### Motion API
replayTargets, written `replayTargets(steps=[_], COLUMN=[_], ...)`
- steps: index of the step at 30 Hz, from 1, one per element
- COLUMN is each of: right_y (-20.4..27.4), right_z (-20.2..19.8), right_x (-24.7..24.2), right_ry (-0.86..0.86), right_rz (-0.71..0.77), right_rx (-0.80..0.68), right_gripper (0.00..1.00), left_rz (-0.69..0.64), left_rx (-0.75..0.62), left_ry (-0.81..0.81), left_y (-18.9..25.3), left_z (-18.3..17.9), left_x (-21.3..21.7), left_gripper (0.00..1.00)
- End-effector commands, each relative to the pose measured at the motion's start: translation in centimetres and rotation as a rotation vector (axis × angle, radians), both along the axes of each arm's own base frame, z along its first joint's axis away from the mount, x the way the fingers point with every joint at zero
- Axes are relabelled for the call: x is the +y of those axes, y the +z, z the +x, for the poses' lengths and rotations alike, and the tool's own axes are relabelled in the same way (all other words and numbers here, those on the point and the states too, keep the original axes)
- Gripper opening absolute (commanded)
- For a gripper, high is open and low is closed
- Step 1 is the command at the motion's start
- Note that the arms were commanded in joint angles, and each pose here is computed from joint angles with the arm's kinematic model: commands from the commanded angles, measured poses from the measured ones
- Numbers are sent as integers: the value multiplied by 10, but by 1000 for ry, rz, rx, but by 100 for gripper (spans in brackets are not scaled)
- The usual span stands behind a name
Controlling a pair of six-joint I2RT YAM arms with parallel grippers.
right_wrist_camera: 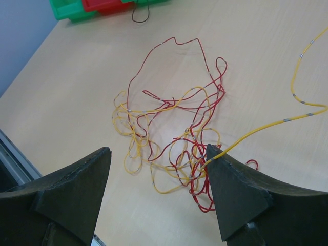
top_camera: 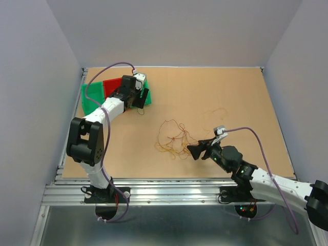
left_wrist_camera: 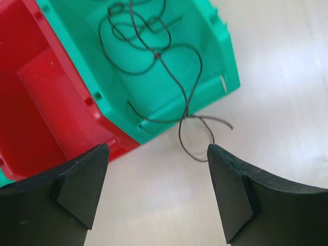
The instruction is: Untangle the cables
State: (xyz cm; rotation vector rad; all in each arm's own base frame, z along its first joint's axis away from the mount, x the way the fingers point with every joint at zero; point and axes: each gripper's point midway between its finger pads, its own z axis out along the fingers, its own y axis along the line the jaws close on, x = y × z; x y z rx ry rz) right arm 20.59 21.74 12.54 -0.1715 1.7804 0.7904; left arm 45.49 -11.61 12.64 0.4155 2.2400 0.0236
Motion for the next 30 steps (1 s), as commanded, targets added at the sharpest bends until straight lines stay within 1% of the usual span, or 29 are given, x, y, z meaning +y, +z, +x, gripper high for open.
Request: replayTargets(steps=[1,3,9,11,13,15,16,17,20,21,24,25,26,27,29,30], right_y=[4,5,7,9,10,12,12,13,13,14,15,15,15,15,14,14], right_z=[0,0,-1,-2,-3,-4,-4,-4,-5,-5,-6,-6,-6,-6,-7,-6], right_x=[4,6,6,6,6,6,6,5,4,3,2,2,1,1,1,0], right_ry=[19,24,29,34,38,40,41,38,35,35,34,32,32,31,33,30], right_rz=[22,21,32,37,39,44,42,44,44,45,50,52,52,53,55,53], right_rx=[-18,-18,-21,-25,-24,-28,-26,-28,-29,-30,-34,-34,-34,-35,-32,-33], right_gripper=[80,80,80,80,80,80,80,80,80,80,80,80,80,80,80,80], left_rz=[41,48,46,34,29,26,22,25,26,27,28,28,28,30,32,32], left_rx=[-82,-99,-87,-71,-79,-56,-61,-46,-38,-37,-28,-26,-25,-23,-19,-16], left_ry=[-66,-82,-126,-151,-162,-173,-175,-176,-177,-174,-173,-173,-171,-166,-161,-157], left_y=[13,14,5,-2,1,-9,-5,-11,-13,-14,-16,-16,-17,-17,-18,-18], left_z=[-3,-2,5,10,18,22,27,28,34,35,37,37,37,38,39,39], left_x=[4,3,-5,-11,-16,-19,-21,-22,-24,-23,-24,-24,-24,-24,-23,-22], left_gripper=[89,89,88,86,84,82,80,78,67,59,45,35,31,25,18,17])
